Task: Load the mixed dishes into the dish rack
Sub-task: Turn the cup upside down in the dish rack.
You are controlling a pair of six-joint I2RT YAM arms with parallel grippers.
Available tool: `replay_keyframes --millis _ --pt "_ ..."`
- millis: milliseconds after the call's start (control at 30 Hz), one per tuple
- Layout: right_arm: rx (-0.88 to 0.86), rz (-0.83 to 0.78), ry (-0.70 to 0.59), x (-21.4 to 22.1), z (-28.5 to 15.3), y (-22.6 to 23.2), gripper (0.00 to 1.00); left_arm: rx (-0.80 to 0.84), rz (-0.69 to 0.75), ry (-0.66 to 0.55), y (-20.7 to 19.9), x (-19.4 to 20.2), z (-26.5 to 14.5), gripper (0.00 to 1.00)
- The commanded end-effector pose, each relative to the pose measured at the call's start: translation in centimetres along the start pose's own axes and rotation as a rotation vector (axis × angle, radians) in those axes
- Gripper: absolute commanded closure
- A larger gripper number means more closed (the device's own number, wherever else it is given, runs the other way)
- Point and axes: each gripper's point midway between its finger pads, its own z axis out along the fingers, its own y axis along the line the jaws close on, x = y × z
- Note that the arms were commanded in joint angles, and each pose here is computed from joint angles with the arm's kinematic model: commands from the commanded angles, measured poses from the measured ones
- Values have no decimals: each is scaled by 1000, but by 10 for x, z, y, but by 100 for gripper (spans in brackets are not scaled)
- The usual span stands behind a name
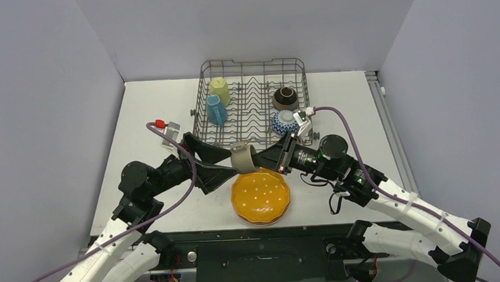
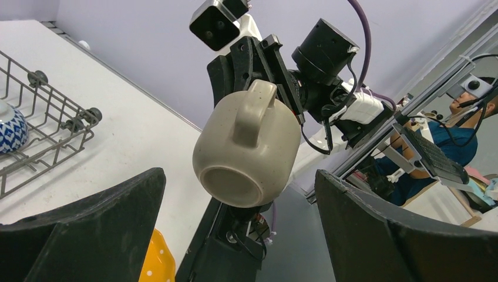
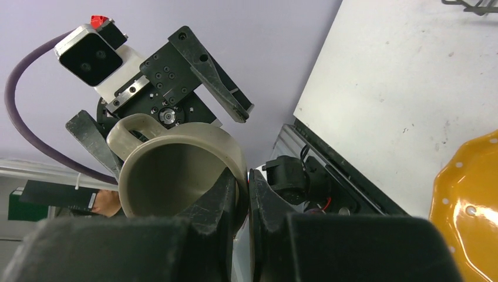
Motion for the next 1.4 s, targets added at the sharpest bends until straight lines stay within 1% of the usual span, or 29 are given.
replay_keyframes --millis 0,300,533,700,800,1100,1367 --pt "-197 -27 -31 -12 -3 64 100 80 99 -49 -17 -10 -5 4" --pt "-229 -13 8 0 8 73 100 155 157 -98 -36 -16 -13 4" --pt "-254 3 22 3 12 78 100 223 174 -116 -51 -18 -18 3" --pt "-280 15 31 6 14 84 100 253 184 -117 -55 -17 -20 0" --pt "-291 24 40 8 15 87 100 265 187 -114 -57 -16 -20 5" --pt "-311 26 44 10 15 95 100 269 188 -106 -54 -14 -18 7" --pt "-314 31 41 9 15 97 100 265 191 -101 -52 -11 -18 14"
